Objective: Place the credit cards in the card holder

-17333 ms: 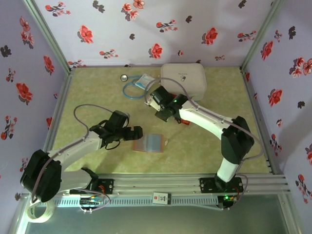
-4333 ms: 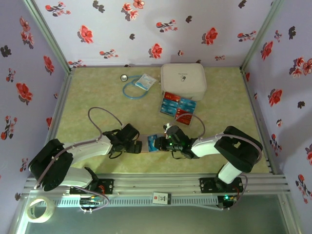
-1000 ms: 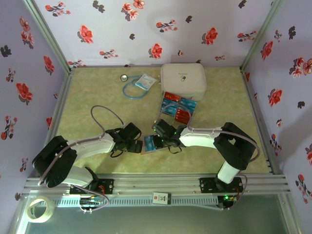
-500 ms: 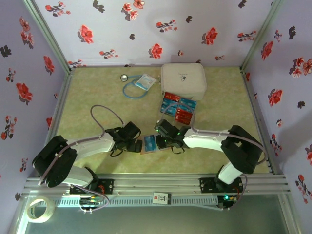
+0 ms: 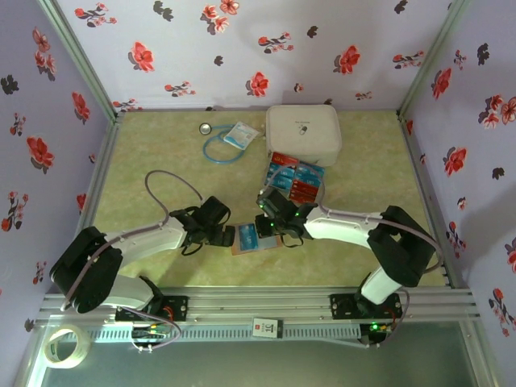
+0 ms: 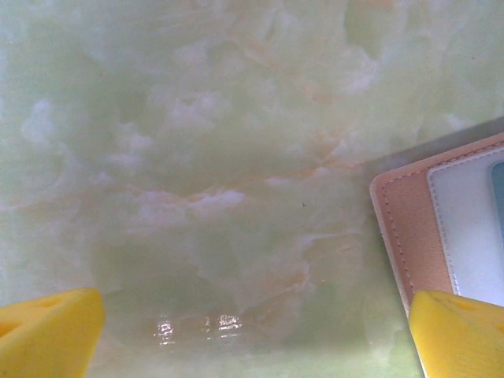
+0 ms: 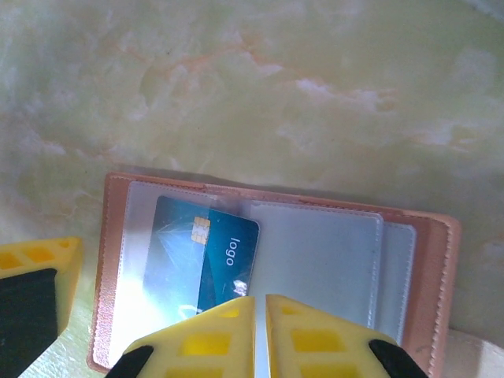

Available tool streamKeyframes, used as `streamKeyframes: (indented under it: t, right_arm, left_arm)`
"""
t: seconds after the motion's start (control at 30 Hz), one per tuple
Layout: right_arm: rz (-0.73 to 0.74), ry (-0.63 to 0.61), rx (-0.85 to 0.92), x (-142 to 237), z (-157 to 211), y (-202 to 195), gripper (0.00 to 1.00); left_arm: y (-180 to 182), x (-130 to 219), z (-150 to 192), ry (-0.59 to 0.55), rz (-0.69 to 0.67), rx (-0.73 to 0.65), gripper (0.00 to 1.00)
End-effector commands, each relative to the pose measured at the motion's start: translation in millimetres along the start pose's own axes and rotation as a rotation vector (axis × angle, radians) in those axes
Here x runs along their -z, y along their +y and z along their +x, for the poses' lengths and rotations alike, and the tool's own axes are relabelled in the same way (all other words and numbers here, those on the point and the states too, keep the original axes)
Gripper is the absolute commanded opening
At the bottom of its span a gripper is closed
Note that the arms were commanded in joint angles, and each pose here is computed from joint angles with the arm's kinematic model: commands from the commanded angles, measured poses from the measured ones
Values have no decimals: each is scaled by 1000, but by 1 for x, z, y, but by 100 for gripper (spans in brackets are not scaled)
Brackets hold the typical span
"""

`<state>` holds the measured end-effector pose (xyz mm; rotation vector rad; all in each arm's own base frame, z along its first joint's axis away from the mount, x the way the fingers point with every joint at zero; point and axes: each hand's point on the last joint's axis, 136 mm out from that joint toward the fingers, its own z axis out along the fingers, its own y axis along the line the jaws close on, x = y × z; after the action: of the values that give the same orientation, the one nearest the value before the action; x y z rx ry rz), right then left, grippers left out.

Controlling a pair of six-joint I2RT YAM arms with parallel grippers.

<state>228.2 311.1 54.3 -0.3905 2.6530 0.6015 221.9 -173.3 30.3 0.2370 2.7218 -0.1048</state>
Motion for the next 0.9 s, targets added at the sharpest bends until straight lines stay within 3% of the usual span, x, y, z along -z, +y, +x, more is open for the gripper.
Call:
streamKeyframes:
  t: [0.0, 0.87]
  right_arm:
    - [-38, 1, -18, -8, -6, 8, 10]
    - [-89, 50, -49, -31, 0, 20, 9]
  left_arm:
    - [1, 2, -8, -16, -5, -4, 100]
    - [1, -18, 4, 24, -10, -10, 100]
